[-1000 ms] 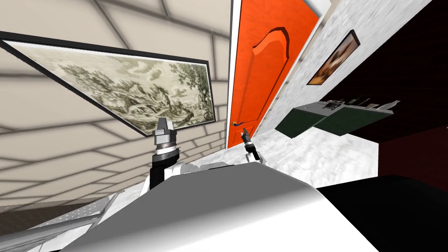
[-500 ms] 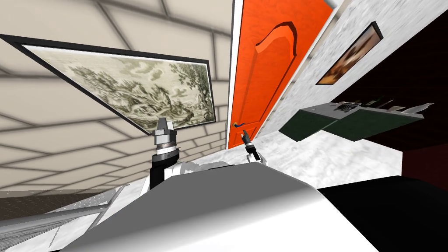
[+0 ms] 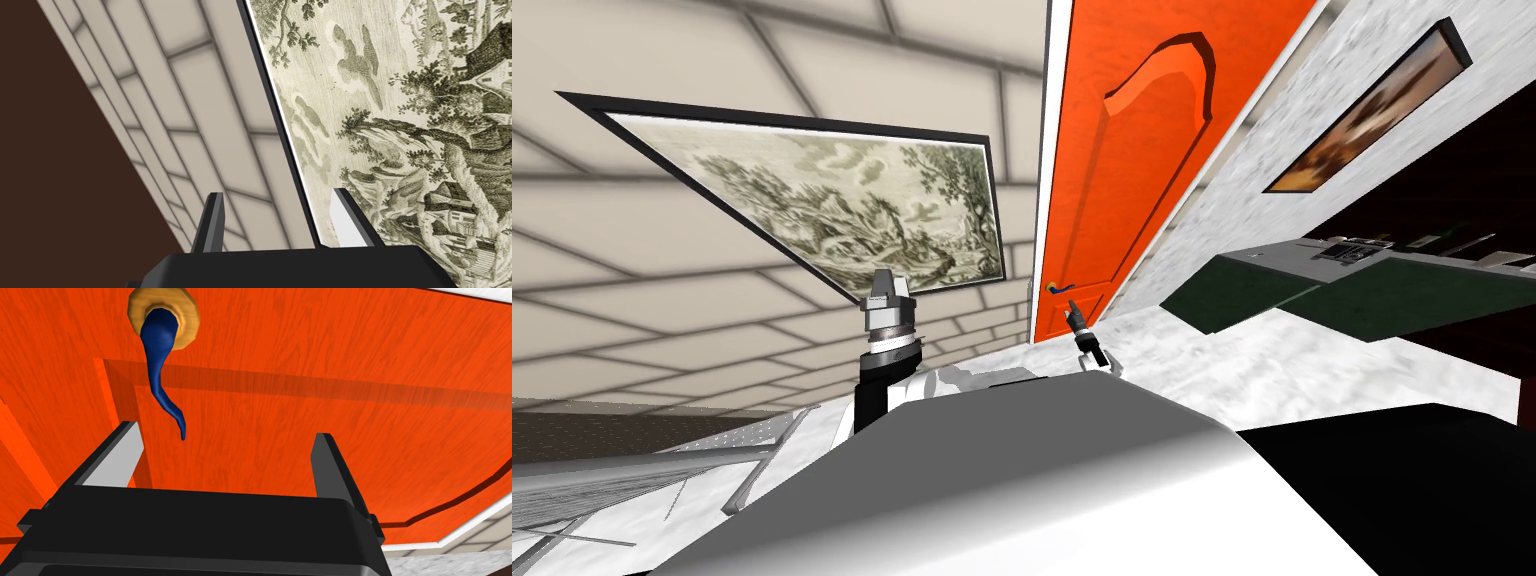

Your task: Pull the door open

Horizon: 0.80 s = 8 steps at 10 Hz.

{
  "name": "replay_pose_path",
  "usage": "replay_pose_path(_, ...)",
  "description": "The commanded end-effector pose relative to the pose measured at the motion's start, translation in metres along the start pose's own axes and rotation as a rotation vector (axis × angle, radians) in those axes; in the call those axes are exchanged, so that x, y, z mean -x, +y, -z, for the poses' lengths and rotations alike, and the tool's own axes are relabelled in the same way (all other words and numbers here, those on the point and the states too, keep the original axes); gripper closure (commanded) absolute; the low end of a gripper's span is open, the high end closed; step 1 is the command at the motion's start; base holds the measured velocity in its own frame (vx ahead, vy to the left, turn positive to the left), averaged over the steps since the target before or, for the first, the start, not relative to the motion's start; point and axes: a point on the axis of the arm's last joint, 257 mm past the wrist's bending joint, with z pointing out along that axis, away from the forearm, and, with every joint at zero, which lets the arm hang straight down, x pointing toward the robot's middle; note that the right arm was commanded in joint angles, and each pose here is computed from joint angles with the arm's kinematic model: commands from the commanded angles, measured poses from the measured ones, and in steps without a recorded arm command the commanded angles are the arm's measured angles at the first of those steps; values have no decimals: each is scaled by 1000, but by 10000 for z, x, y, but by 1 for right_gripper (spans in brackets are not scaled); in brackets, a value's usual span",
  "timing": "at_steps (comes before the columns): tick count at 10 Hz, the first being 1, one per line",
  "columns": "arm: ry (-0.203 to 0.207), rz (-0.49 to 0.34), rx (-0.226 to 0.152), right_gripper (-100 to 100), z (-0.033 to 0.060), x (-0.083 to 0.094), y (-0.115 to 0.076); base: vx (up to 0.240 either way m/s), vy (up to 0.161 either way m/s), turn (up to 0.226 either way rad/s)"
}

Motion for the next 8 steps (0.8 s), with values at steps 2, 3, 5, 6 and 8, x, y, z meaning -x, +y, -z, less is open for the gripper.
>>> replay_pose_path(2,0,2,-29,-100,16,60,-145,25,-53,88)
replay_pose_path(3,-1,4,-49,-100,33,107,-238,18,-52,117)
replay_pose_path(5,-1,6,-64,-100,42,151,-307,21,-53,73)
replay_pose_path(6,-2,6,-69,-100,52,157,-327,20,-55,63)
replay_pose_path(8,-4,10,-100,-100,86,243,-464,16,-65,123)
